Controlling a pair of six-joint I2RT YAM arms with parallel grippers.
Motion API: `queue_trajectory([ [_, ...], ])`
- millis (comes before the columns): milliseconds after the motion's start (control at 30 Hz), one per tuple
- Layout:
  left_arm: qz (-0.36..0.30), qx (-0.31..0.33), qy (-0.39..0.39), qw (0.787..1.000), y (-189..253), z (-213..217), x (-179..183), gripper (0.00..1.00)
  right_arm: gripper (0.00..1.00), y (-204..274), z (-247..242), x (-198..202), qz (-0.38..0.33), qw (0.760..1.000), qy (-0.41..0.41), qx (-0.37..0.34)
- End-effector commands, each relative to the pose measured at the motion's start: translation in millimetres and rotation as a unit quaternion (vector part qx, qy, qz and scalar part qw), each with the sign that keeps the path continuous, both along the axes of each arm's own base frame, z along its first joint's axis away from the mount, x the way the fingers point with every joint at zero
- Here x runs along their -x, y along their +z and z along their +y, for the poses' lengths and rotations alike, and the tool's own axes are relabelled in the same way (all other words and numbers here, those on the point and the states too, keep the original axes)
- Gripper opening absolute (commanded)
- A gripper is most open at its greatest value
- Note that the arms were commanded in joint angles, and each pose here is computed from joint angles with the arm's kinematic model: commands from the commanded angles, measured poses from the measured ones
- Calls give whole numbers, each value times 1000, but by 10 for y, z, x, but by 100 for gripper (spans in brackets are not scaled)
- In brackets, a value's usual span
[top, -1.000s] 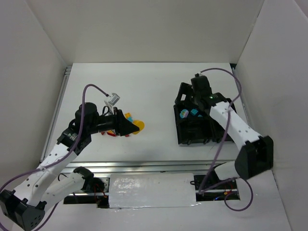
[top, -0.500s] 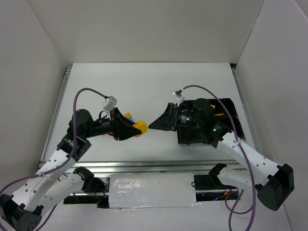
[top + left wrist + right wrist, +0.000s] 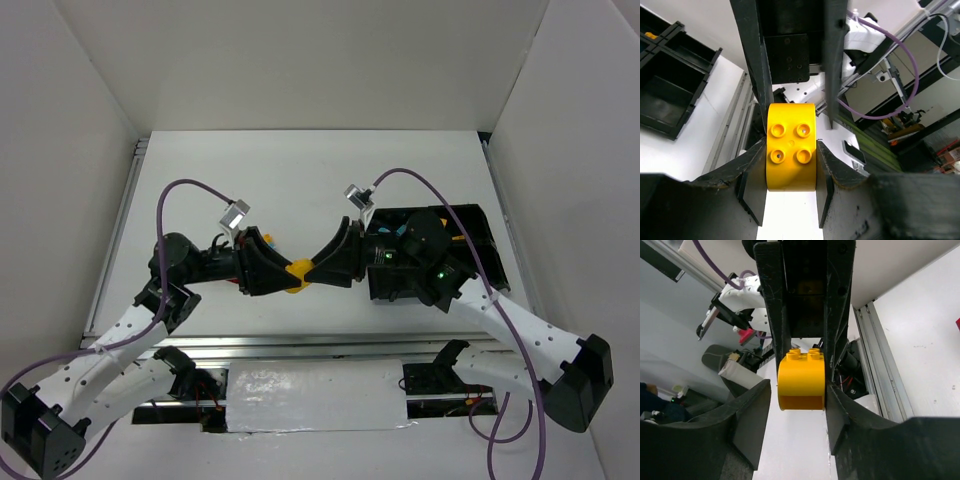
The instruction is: Sort the legos into containers by color
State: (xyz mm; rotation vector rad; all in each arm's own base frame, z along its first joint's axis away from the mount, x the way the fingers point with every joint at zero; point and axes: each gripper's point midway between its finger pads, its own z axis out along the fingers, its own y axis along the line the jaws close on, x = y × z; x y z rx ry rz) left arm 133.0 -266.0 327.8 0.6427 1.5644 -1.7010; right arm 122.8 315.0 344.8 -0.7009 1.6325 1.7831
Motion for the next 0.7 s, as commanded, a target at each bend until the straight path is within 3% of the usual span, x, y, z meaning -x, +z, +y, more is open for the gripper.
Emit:
queue_trajectory([
  [0, -15, 13, -14, 1000, 140, -12, 44, 0, 52, 217, 2, 38, -60, 998, 5, -36],
  [33, -12, 13, -14, 1000, 135, -17, 37, 0, 47, 215, 4, 34, -60, 998, 5, -34],
  [100, 0, 7, -11, 1000, 93, -41, -14, 0, 0, 227, 18, 60, -64, 997, 14, -36],
  [233, 11, -2, -2, 1000, 50, -84, -106, 2, 0, 168, 24, 84, -68, 997, 19, -31],
  [267, 24, -12, 11, 1000, 1, -84, -155, 10, 0, 149, 12, 64, -68, 997, 8, -30],
  [300, 26, -17, 25, 999, 25, -82, -206, 70, 0, 140, 7, 27, -68, 997, -5, -27],
  [333, 19, -32, 49, 998, -2, -72, -283, 99, 0, 40, -5, -47, -63, 998, -28, -3],
  [367, 60, -74, 77, 993, -199, -31, -351, 99, 0, 13, -44, -136, -64, 996, -57, 9],
  [467, 62, -121, 214, 967, -211, 203, -704, 100, 0, -234, -252, -664, -33, 975, -203, 86],
  [500, 104, -179, 315, 926, -478, 484, -918, 99, 0, -372, -504, -1083, -13, 943, -309, 121],
  [567, 117, -209, 403, 883, -466, 809, -1034, 99, 0, -751, -941, -1471, 45, 889, -407, 206],
  [600, 129, -242, 468, 841, -559, 1090, -1093, 99, 0, -886, -1507, -1845, 76, 822, -515, 231],
  [667, 126, -257, 506, 814, -561, 1308, -1073, 99, 0, -1153, -2111, -2079, 123, 740, -597, 286],
])
